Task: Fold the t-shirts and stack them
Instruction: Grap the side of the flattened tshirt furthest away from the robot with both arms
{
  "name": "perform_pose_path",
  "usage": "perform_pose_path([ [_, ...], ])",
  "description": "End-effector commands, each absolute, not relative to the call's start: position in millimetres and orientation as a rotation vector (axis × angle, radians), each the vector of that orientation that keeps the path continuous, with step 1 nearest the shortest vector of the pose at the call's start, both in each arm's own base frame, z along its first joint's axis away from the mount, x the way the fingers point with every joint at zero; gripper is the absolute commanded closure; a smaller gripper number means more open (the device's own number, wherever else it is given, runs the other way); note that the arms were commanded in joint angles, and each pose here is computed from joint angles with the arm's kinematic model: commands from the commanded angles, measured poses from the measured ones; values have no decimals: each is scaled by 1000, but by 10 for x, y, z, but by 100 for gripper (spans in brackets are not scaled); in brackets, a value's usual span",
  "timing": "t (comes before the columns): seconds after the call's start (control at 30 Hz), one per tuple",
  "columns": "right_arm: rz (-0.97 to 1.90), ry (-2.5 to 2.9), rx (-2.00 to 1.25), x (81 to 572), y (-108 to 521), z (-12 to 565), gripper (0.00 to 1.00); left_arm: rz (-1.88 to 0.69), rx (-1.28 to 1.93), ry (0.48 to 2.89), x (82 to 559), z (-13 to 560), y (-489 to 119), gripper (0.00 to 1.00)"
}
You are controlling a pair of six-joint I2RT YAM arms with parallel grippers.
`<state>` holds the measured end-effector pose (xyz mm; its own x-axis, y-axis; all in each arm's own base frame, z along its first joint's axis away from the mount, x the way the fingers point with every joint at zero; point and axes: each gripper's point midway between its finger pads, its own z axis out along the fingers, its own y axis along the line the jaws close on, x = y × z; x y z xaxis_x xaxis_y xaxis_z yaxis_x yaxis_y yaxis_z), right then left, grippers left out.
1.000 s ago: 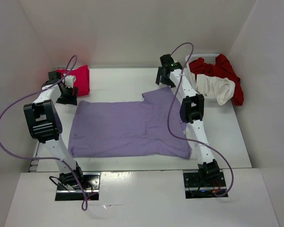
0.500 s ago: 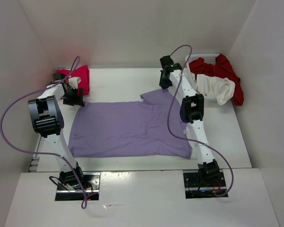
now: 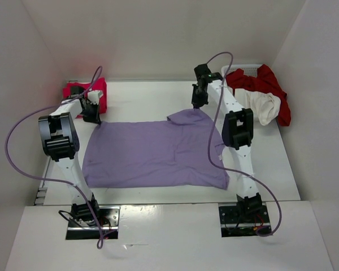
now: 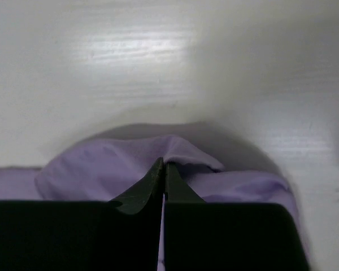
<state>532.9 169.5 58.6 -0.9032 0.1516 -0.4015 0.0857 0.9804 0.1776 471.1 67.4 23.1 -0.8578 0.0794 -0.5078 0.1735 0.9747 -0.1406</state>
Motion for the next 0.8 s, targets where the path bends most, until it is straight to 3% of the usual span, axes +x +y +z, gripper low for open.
perform_pose_path([
  [0.0, 339, 2547, 110, 5236, 1779, 1436, 100, -274, 268, 2612, 4503, 274, 605, 100],
  [0.03, 341, 2607, 132, 5057, 1756, 1240, 100, -243, 286, 2591, 4486, 393, 625, 100],
  [0.07, 393, 2534, 129, 5034, 1786, 1504, 100, -228, 300, 2594, 4429, 386, 632, 100],
  [0.13, 423, 2599, 172, 4744, 1769, 1258, 100, -193, 347, 2570, 4376, 503, 649, 100],
  [0.2, 487, 2558, 169, 4613, 1839, 1366, 100, -184, 373, 2563, 4337, 534, 648, 100],
  [0.6, 490, 2692, 276, 3553, 1785, 898, 100, -60, 429, 2468, 3940, 1163, 674, 100],
  [0.77, 444, 2725, 327, 3279, 1716, 755, 100, -57, 497, 2560, 3520, 878, 644, 100],
])
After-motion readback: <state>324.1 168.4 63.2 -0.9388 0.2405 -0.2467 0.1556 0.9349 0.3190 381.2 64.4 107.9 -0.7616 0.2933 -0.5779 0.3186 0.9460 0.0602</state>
